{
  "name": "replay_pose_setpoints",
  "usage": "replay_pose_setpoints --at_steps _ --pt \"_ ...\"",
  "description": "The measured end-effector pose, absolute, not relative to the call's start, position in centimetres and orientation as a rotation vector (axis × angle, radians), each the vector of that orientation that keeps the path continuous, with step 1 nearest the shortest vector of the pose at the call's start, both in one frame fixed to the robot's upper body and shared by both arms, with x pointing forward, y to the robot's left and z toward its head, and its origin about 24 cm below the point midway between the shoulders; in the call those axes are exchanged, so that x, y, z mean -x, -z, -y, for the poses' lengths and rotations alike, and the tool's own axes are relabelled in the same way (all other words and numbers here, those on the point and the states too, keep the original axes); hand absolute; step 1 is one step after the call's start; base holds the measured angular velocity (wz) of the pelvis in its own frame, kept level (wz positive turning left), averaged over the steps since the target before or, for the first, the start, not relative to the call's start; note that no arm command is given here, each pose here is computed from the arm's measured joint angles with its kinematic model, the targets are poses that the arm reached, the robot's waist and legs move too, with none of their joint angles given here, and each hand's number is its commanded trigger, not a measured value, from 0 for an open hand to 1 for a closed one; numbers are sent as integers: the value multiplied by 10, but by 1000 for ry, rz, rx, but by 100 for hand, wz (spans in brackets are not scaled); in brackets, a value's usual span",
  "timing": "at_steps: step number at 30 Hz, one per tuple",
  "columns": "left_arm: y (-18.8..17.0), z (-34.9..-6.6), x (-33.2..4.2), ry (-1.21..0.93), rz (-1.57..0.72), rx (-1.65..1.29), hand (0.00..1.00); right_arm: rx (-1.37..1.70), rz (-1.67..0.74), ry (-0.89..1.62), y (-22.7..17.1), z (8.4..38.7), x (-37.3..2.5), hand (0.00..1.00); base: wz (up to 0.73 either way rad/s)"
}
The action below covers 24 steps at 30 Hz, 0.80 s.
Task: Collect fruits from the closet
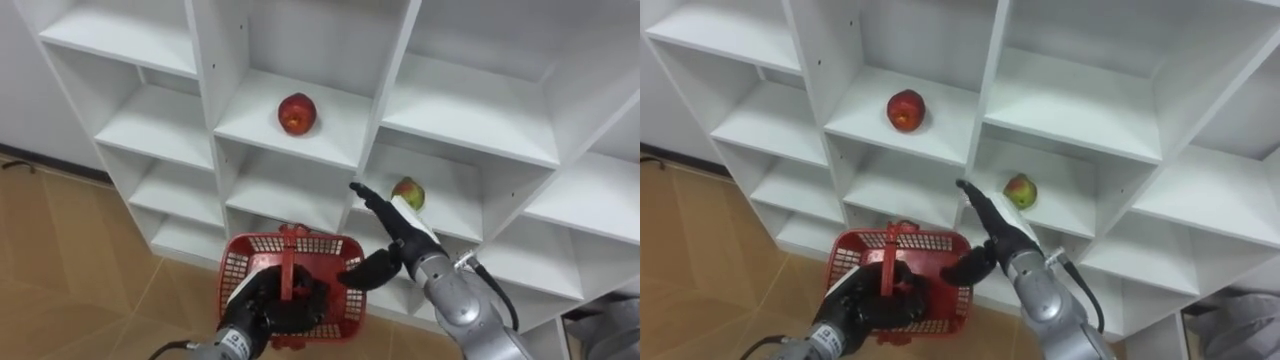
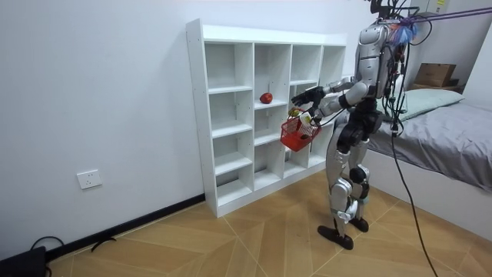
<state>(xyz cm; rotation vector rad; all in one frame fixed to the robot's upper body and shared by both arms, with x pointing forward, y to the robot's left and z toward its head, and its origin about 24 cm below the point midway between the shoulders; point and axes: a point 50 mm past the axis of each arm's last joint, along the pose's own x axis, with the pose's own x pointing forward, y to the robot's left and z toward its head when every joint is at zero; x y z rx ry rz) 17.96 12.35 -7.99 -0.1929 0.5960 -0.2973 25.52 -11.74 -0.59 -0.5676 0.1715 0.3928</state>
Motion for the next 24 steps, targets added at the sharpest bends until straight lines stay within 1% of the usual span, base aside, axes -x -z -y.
replay_pose_setpoints --at_steps 3,9,13,16,21,24 --pt "82 -124 -177 295 -608 193 100 563 -123 -399 -5 114 -257 0 -3" --pt "96 -133 -161 264 -682 170 100 579 -71 -452 -19 113 -260 0 -1" --pt "103 -145 -150 215 -722 165 100 596 21 -488 -43 106 -267 0 0" --pt "105 -149 -149 201 -733 155 100 603 62 -497 -53 102 -274 0 0" --pt "107 -152 -148 192 -742 147 100 609 76 -492 -60 98 -279 0 3" --pt "107 -154 -148 188 -742 135 100 623 116 -485 -73 95 -288 0 4"
